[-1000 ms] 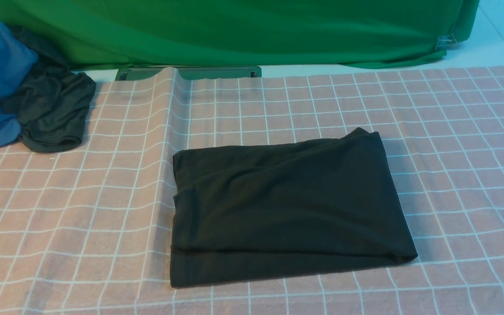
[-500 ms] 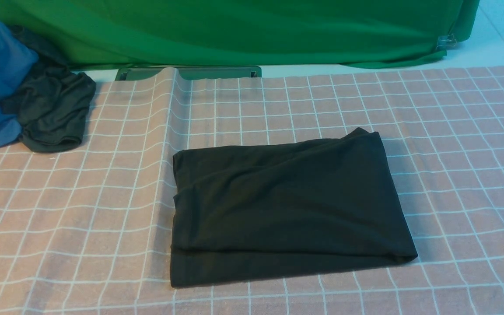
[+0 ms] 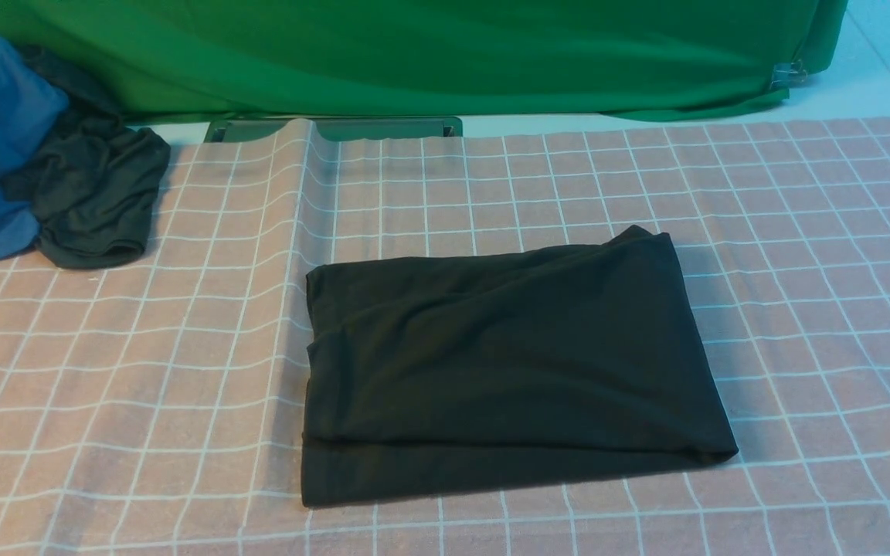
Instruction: Fold a long-sleeved shirt over a pink coffee tablecloth.
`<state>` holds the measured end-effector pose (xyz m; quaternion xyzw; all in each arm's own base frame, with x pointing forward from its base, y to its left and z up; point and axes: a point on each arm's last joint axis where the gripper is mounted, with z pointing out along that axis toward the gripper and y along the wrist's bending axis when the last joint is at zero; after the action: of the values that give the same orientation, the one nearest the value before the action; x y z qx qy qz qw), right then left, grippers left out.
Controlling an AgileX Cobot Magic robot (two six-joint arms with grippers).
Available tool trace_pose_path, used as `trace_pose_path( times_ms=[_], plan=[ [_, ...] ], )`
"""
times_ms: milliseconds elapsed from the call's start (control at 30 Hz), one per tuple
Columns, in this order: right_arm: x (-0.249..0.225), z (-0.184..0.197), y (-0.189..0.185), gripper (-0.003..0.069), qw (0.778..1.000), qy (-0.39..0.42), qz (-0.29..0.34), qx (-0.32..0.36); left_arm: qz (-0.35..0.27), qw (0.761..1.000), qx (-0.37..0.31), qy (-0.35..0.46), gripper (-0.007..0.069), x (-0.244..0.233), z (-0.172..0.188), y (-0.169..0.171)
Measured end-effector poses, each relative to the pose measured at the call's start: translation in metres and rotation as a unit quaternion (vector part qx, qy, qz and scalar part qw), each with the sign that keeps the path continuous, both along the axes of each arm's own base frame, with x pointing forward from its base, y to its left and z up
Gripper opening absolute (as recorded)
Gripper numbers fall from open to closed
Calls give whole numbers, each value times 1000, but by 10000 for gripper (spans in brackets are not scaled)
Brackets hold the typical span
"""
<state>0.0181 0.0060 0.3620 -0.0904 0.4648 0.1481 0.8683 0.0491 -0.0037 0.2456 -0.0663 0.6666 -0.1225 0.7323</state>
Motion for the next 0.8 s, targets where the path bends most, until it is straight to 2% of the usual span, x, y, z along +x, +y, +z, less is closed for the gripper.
trace_pose_path(
  times_ms=[100, 233, 367, 800],
  plan=[
    [0, 0, 0, 235, 1000, 0, 0, 0, 29, 998, 2, 49, 5, 7, -34, 3],
    [0, 0, 0, 236, 1000, 0, 0, 0, 32, 996, 8, 87, 5, 7, -48, 3],
    [0, 0, 0, 236, 1000, 0, 0, 0, 29, 992, 10, 124, 6, 7, -55, 3],
    [0, 0, 0, 237, 1000, 0, 0, 0, 30, 991, 14, 129, 6, 6, -56, 3]
  ],
)
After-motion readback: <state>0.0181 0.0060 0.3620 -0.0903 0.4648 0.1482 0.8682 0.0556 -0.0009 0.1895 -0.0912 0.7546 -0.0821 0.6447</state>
